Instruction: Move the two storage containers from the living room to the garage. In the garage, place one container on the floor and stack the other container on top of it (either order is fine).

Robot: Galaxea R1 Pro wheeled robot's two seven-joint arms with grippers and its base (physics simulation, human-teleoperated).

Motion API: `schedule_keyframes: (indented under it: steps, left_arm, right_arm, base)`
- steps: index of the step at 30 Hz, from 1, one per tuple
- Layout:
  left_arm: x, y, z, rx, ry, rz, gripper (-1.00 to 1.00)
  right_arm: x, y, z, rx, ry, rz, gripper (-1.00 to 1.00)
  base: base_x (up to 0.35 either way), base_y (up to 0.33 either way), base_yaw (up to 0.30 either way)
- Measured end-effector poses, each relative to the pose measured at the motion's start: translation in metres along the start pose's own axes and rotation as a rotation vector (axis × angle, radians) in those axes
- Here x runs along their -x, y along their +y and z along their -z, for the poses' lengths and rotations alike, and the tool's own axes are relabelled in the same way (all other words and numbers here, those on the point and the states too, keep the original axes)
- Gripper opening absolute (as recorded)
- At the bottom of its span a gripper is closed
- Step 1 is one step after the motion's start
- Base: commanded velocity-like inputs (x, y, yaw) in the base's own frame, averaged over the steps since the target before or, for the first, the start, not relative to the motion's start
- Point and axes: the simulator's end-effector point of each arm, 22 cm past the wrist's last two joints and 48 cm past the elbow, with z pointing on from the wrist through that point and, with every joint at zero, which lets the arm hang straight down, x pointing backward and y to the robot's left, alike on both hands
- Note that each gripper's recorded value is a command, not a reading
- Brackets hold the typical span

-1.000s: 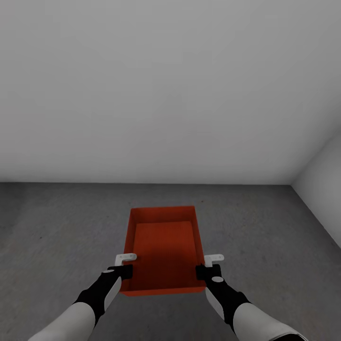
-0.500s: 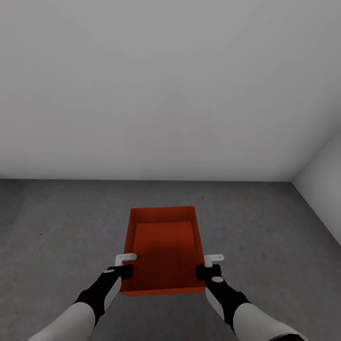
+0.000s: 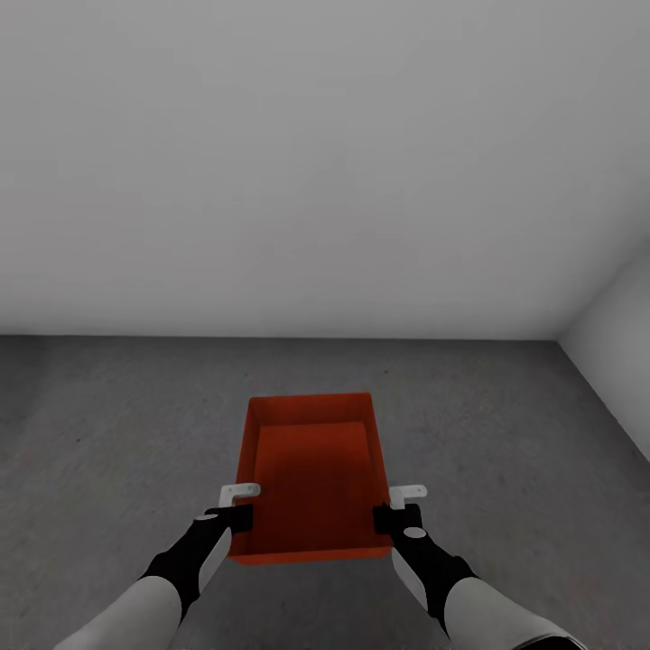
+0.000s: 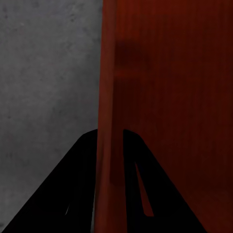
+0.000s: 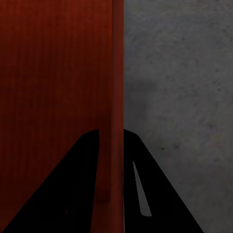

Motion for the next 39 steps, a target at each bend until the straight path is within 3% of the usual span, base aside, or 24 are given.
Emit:
schedule_keyframes:
  steps: [11, 39]
  left_arm:
    - [-0.009, 0.001, -0.005, 0.001, 0.018, -0.001, -1.0]
    - [-0.031, 0.001, -0.05, 0.002, 0.023, -0.001, -1.0]
  right_arm:
    - [-0.01, 0.001, -0.004, 0.001, 0.018, 0.0, -1.0]
    - [-0.038, 0.003, -0.044, 0.0, 0.023, 0.001, -1.0]
  base:
    - [0.0, 0.0, 0.0]
    - [0.0, 0.0, 0.0]
